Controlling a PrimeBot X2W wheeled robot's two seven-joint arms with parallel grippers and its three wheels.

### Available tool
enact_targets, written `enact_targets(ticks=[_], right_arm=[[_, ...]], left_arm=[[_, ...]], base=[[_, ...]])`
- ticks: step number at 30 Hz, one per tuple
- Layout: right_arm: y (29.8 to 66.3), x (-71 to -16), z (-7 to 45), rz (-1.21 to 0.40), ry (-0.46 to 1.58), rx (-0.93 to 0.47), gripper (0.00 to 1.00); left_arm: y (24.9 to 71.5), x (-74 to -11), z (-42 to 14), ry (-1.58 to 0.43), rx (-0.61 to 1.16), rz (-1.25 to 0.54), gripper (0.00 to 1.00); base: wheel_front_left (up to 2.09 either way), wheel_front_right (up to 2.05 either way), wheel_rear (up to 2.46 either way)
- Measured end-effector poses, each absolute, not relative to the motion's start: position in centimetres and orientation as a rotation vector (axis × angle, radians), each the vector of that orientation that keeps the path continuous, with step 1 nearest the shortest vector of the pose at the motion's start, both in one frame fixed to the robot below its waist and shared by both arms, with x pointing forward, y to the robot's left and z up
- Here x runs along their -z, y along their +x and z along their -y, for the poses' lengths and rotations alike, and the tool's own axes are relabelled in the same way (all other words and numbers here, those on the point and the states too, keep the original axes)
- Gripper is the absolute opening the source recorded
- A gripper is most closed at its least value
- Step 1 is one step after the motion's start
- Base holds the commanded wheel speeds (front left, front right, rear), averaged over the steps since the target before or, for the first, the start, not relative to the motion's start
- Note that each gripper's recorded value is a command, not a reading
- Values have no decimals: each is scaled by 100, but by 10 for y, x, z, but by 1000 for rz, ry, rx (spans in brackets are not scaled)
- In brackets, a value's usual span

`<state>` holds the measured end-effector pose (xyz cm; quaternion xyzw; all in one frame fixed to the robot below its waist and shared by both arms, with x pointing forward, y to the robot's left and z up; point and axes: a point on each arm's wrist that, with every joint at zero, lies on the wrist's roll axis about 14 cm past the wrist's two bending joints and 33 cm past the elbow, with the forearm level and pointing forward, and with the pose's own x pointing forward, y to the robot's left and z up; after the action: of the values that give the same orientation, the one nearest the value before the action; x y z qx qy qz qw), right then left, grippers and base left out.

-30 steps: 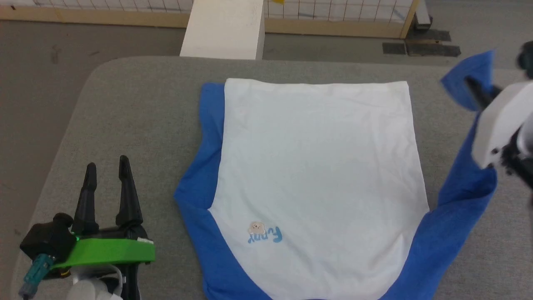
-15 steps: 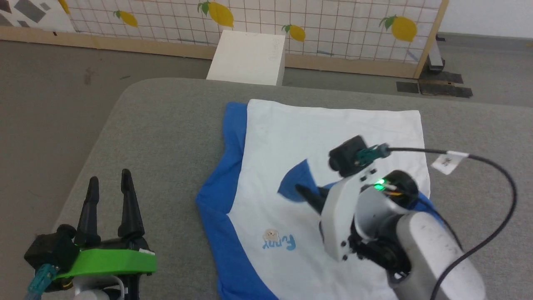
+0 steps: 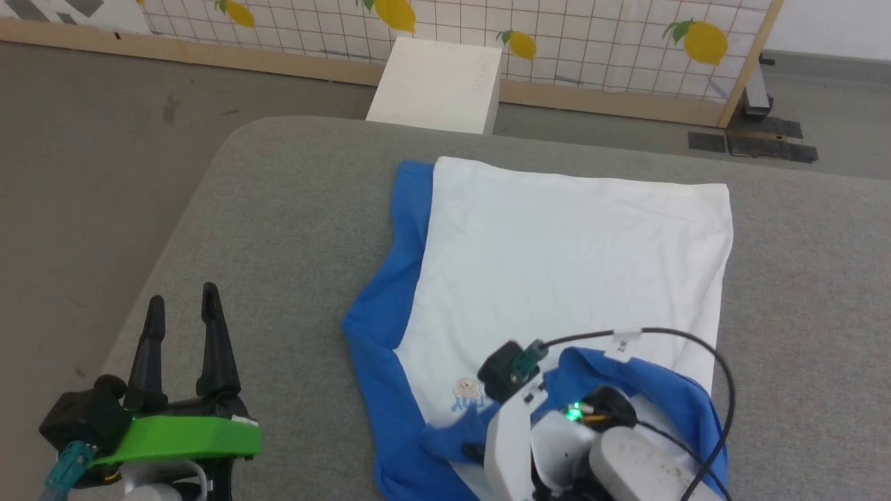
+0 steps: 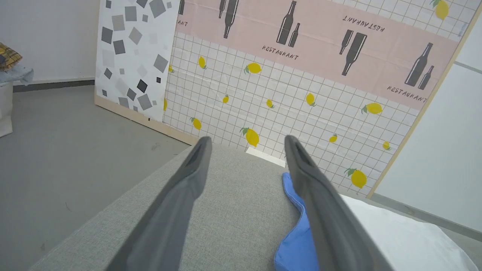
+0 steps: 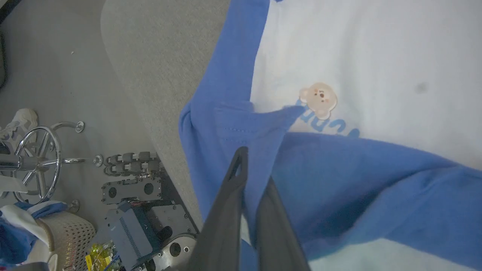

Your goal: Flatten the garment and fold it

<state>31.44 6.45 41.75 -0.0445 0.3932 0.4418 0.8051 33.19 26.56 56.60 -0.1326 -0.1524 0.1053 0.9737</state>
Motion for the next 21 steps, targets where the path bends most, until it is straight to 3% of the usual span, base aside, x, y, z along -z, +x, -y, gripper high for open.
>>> enact_targets(ticks=[2, 6, 7, 8, 15, 21], right_arm=[[296, -398, -56, -969, -126, -960, 0], [296, -401, -53, -969, -98, -956, 0], [298, -405, -55, -951, -79, -959, 40], [299, -409, -57, -936, -61, -962, 100], [347, -470, -53, -659, 158, -879, 100], [421, -548, 30, -265, 324, -581, 100]], left_arm=[[335, -564, -264, -273, -207, 300, 100], [338, -562, -260, -276, -196, 295, 100], [339, -562, -259, -277, -192, 294, 100], [340, -562, -258, -277, -190, 293, 100], [345, -564, -251, -286, -166, 297, 100], [348, -567, -245, -290, -142, 304, 100]], base=[[0, 0, 0], [0, 0, 0], [0, 0, 0], [0, 0, 0], [0, 0, 0], [0, 0, 0]])
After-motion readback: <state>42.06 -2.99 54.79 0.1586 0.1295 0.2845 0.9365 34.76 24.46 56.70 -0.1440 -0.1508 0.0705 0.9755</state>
